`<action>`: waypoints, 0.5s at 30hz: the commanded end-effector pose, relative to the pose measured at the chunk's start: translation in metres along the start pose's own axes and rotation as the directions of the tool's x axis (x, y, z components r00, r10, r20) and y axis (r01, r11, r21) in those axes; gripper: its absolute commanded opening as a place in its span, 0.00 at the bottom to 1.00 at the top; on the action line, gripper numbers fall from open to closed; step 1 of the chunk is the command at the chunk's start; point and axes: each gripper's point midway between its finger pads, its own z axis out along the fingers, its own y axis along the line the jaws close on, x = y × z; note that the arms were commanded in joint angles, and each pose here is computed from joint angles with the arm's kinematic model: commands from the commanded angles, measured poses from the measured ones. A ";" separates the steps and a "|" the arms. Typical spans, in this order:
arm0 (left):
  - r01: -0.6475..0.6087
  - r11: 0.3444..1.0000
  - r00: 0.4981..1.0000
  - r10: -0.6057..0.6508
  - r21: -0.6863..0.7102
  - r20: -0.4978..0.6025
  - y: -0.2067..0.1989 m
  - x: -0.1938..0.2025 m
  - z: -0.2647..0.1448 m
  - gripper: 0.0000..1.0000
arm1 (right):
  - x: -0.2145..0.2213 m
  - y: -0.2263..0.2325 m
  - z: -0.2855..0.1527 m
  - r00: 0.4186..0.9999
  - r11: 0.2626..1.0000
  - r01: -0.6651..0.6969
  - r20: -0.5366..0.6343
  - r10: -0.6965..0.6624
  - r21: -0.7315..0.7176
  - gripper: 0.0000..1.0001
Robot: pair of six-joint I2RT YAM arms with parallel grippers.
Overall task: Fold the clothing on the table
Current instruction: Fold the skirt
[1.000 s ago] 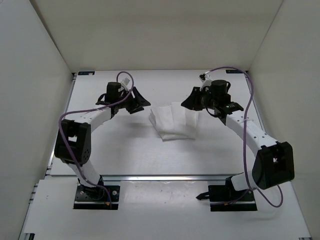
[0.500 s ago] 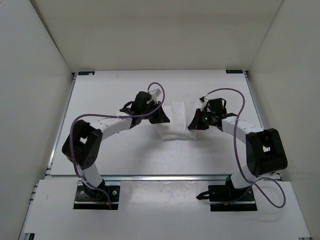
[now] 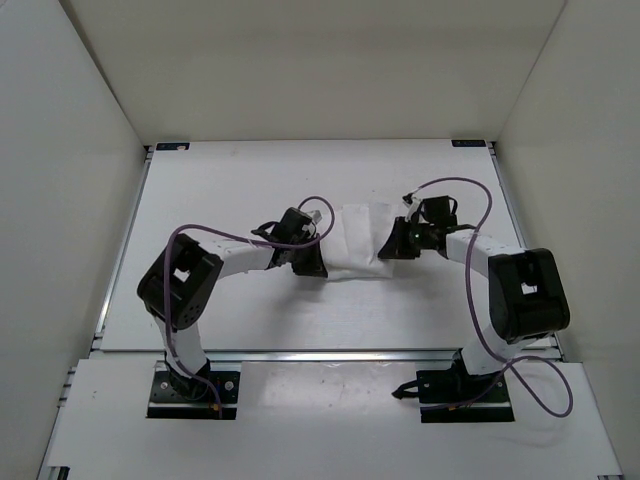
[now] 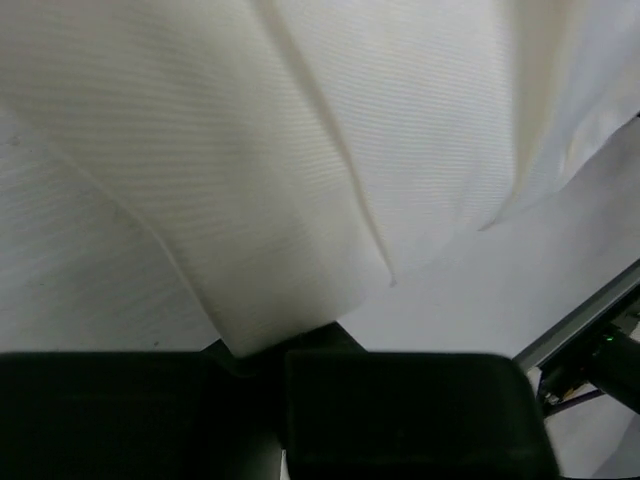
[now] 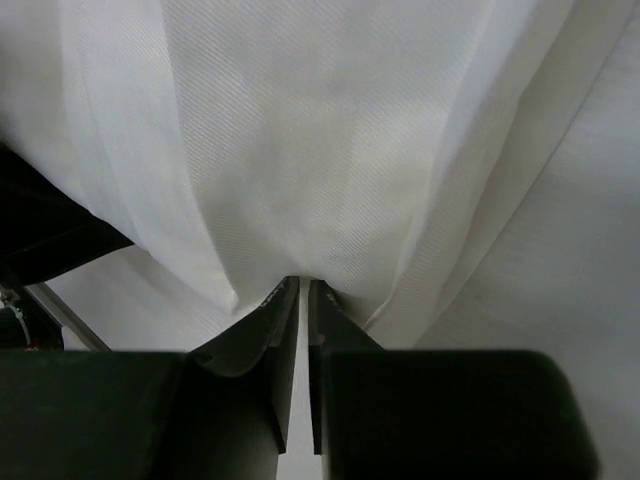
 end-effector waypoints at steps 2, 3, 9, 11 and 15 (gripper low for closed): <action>-0.063 0.993 0.991 0.051 0.096 0.127 -0.039 -0.042 -0.044 0.20 | -0.055 0.023 -0.033 0.987 0.996 0.074 0.147 -0.065 -0.057 0.15; -0.081 0.989 0.985 0.061 0.120 0.159 -0.046 -0.050 -0.056 0.34 | -0.067 0.034 -0.045 0.978 0.991 0.103 0.189 -0.087 -0.080 0.24; -0.137 0.989 0.942 0.146 -0.050 0.304 -0.022 -0.075 -0.129 0.98 | -0.098 0.067 -0.078 0.923 0.972 0.234 0.316 -0.222 0.000 0.72; -0.146 0.970 0.925 0.203 -0.193 0.321 -0.002 -0.080 -0.150 0.99 | -0.104 0.064 -0.081 0.915 0.968 0.243 0.318 -0.251 0.063 0.74; -0.069 0.904 0.938 0.203 -0.421 0.282 0.058 -0.087 -0.191 0.99 | -0.096 0.039 -0.073 0.951 0.975 0.166 0.239 -0.197 0.147 0.75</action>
